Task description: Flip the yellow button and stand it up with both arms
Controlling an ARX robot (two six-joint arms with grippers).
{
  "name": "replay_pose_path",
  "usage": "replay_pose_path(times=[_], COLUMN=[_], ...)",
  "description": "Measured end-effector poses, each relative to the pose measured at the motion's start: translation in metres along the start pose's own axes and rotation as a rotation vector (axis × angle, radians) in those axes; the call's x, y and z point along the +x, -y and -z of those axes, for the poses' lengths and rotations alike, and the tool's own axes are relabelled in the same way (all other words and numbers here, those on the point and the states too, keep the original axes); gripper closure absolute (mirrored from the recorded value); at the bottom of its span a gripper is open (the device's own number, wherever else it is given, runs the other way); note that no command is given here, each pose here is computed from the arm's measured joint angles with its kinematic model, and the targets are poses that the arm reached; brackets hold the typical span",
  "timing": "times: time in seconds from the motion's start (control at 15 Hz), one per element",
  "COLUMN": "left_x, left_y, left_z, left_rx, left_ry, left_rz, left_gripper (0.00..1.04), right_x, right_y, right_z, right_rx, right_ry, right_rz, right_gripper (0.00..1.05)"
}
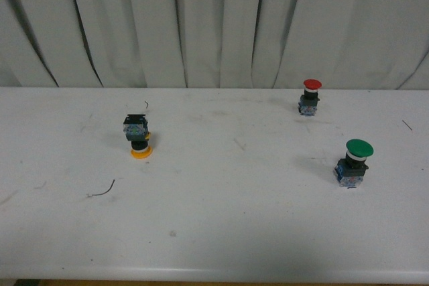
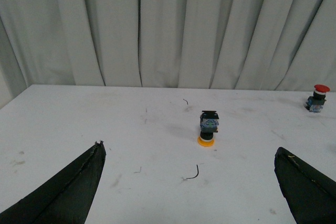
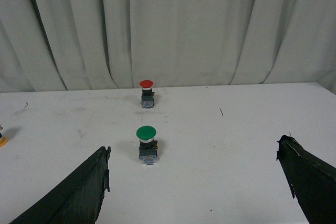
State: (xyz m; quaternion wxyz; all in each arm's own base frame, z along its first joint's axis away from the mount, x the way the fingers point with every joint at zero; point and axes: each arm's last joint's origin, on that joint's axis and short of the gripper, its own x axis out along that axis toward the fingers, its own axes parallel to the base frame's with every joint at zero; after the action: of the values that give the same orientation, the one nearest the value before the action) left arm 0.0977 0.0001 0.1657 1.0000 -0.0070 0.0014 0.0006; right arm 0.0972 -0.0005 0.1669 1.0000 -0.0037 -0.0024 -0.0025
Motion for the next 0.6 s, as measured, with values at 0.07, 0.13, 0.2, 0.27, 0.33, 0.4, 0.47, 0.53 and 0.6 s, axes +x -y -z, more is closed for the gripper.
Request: replay_pose_path(times=[0.07,0.13,0.2,0.27,0.33,0.4,0.47,0.53,0.6], left_x=[0.0,0.0,0.0,0.0,0.0,0.0,0.0,0.0,0.0], left_y=[0.0,0.0,0.0,0.0,0.0,0.0,0.0,0.0,0.0], left_z=[0.0,0.0,0.0,0.0,0.0,0.0,0.0,0.0,0.0], left_rx=[0.0,0.0,0.0,0.0,0.0,0.0,0.0,0.0,0.0], left_ry=[0.0,0.0,0.0,0.0,0.0,0.0,0.0,0.0,0.0], left_rz=[0.0,0.0,0.0,0.0,0.0,0.0,0.0,0.0,0.0], left_gripper=[0.07,0.07,0.07,0.07,0.07,0.07,0.07,0.07,0.07], right_x=[0.0,0.0,0.0,0.0,0.0,0.0,0.0,0.0,0.0], right_y=[0.0,0.0,0.0,0.0,0.0,0.0,0.0,0.0,0.0], right_z=[0.0,0.0,0.0,0.0,0.0,0.0,0.0,0.0,0.0], right_rx=[0.0,0.0,0.0,0.0,0.0,0.0,0.0,0.0,0.0], right_ry=[0.0,0.0,0.0,0.0,0.0,0.0,0.0,0.0,0.0], right_rz=[0.0,0.0,0.0,0.0,0.0,0.0,0.0,0.0,0.0], right_gripper=[0.06,0.06,0.06,0.06,0.06,0.06,0.06,0.06,0.06])
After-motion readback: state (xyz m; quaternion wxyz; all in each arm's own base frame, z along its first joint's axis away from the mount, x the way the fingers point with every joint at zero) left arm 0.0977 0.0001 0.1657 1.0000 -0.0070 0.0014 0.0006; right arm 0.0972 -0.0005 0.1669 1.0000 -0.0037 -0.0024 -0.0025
